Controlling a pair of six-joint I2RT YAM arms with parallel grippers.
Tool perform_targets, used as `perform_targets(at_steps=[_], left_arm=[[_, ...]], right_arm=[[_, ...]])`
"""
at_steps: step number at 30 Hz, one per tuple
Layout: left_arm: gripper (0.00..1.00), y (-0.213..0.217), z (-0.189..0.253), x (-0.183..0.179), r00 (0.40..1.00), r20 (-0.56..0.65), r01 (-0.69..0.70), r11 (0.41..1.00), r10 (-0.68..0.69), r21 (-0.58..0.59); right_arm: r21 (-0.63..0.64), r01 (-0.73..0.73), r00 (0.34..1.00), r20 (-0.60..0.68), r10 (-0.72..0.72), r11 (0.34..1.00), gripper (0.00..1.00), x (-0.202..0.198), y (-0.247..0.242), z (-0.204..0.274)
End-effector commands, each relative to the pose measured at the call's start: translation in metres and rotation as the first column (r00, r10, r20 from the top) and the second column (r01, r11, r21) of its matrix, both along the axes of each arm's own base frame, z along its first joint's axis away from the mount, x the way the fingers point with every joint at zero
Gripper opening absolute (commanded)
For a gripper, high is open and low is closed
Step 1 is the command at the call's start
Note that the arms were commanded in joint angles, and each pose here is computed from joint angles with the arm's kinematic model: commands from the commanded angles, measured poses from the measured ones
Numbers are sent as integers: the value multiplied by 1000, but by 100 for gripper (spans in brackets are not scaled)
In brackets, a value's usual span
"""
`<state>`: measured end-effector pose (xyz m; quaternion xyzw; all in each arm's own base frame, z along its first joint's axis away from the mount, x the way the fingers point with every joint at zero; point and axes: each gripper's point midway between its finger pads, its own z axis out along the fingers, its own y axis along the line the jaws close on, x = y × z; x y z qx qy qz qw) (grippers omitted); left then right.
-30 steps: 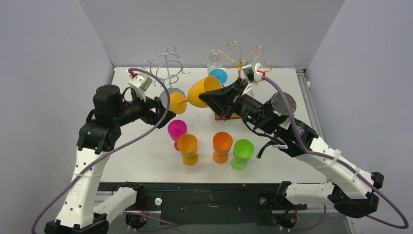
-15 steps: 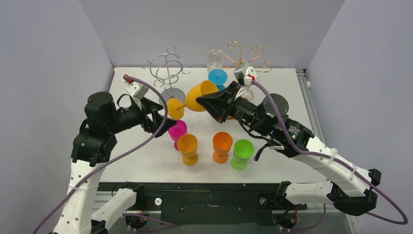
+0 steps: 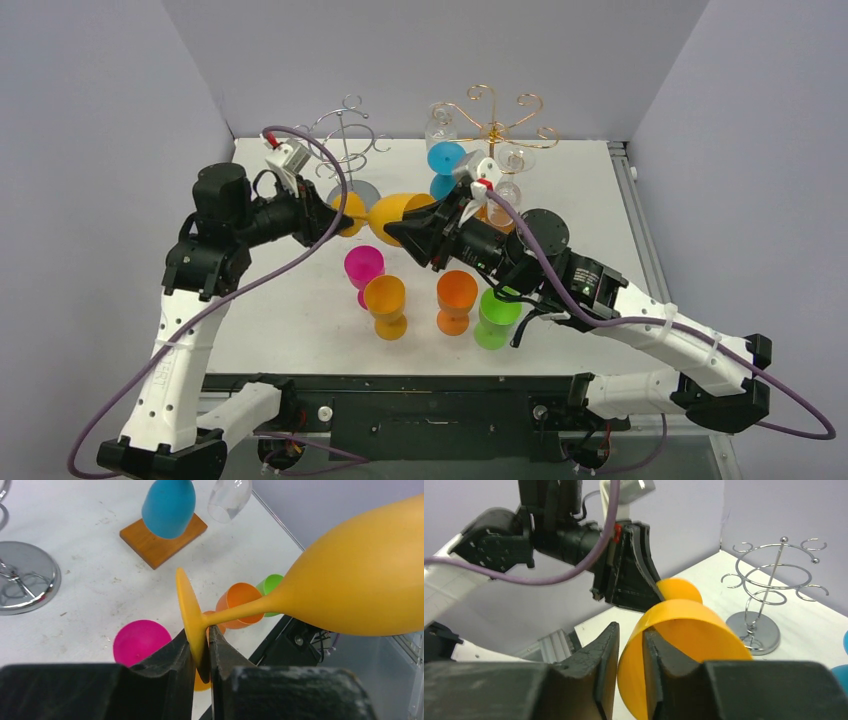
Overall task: Place the wine glass upside down on the wine glass rack
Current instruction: Turn the wine glass upside down at the wine rack.
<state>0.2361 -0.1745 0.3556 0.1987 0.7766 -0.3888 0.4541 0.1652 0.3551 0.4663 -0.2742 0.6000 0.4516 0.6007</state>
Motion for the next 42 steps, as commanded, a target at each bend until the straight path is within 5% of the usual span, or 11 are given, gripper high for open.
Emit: perform_targets(at_steps=[1, 6, 8, 11, 16, 19, 22, 33, 42], left_arm=[[8, 8, 42, 5, 985, 172, -23, 1000, 20, 15], [5, 29, 65, 15, 915, 402, -103, 982, 32, 156], [5, 40, 73, 19, 853, 522, -152, 960, 8, 234], [5, 50, 87, 21, 727, 685, -221, 925, -55, 310], [5, 46, 107, 4, 425, 864, -265, 875, -272, 405], [2, 38, 121, -13, 254, 903, -265, 873, -346, 409], [1, 31, 132, -27, 145, 915, -250, 880, -378, 403], [0, 18, 145, -55, -106, 904, -236, 894, -413, 381], [11, 14, 169, -80, -270, 895, -220, 928, -354, 300]], right_arm=[[25, 61, 998, 11, -61, 998, 34, 3, -14, 7], [-136, 81, 992, -83, -93, 987, 69, 10, -32, -31], [-172, 36, 990, -128, -58, 984, 73, 6, -43, -40], [-200, 34, 987, -147, -65, 979, 74, 8, -62, -42], [-282, 4, 989, -142, -46, 959, 75, 11, -62, -42], [-298, -76, 988, -155, 31, 952, 76, 9, -41, -40], [-278, -169, 979, -159, 128, 946, 76, 3, -16, -41], [-241, -326, 945, -75, 317, 914, 77, -24, 34, -60], [-196, -377, 926, -79, 368, 905, 77, -25, 53, -75]])
